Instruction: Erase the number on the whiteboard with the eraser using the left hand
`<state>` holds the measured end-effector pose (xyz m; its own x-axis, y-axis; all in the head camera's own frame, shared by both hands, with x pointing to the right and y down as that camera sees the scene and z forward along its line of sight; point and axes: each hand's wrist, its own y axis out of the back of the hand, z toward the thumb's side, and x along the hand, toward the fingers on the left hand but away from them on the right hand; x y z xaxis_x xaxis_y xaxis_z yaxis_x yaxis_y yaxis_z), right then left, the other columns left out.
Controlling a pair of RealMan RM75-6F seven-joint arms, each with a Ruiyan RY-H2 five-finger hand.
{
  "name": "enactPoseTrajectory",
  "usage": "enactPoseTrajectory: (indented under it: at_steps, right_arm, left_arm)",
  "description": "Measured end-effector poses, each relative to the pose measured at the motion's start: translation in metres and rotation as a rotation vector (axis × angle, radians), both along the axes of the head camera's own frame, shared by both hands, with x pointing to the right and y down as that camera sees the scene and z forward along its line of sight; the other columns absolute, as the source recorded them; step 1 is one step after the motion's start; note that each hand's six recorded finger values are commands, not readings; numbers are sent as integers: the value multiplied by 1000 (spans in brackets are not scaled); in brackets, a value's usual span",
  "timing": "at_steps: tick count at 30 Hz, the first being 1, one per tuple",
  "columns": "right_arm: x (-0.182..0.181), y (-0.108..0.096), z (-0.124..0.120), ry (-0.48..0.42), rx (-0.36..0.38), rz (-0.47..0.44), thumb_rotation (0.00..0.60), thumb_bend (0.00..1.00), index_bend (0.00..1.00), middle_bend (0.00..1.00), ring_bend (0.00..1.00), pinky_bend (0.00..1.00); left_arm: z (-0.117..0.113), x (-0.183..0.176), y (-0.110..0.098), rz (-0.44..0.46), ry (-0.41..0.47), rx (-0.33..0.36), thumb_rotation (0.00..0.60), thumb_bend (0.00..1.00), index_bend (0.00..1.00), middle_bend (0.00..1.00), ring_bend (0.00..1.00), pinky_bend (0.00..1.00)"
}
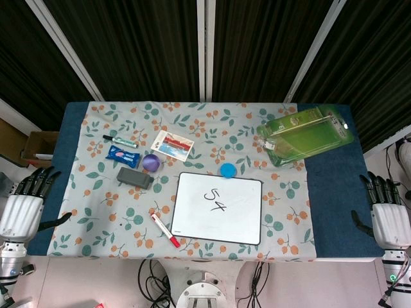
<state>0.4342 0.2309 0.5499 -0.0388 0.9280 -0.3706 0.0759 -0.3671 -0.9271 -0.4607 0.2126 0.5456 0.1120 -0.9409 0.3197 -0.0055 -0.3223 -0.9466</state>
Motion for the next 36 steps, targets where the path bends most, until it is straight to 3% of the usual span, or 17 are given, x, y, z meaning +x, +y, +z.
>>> enactPoseTrajectory:
  at_steps: [10,15,19,25,29,36]
  right_arm:
    - [2,2,1,1,-4,8,600,262,0,0,0,0]
    - [2,-1,-2,0,8,8,600,261,0,0,0,0]
    - [0,-3,-3,-2,12,4,600,262,0,0,0,0]
    - [3,-1,-6,1,17,12,600,262,0,0,0,0]
    - [7,1,-11,4,29,27,600,262,0,0,0,0]
    - [17,3,-19,16,45,47,600,262,0,0,0,0]
  left_arm:
    - [3,2,0,9,5,-7,490,97,125,76,66,193]
    - [2,10,-9,46,11,-1,597,100,128,76,66,194]
    - [8,24,-22,98,42,-21,600,107,134,76,66,197]
    - [34,50,-50,184,103,-123,600,119,145,83,66,197]
    - [57,70,-69,244,92,-200,600,124,205,111,66,197]
    - [104,96,-86,302,37,-316,600,127,216,126,79,199]
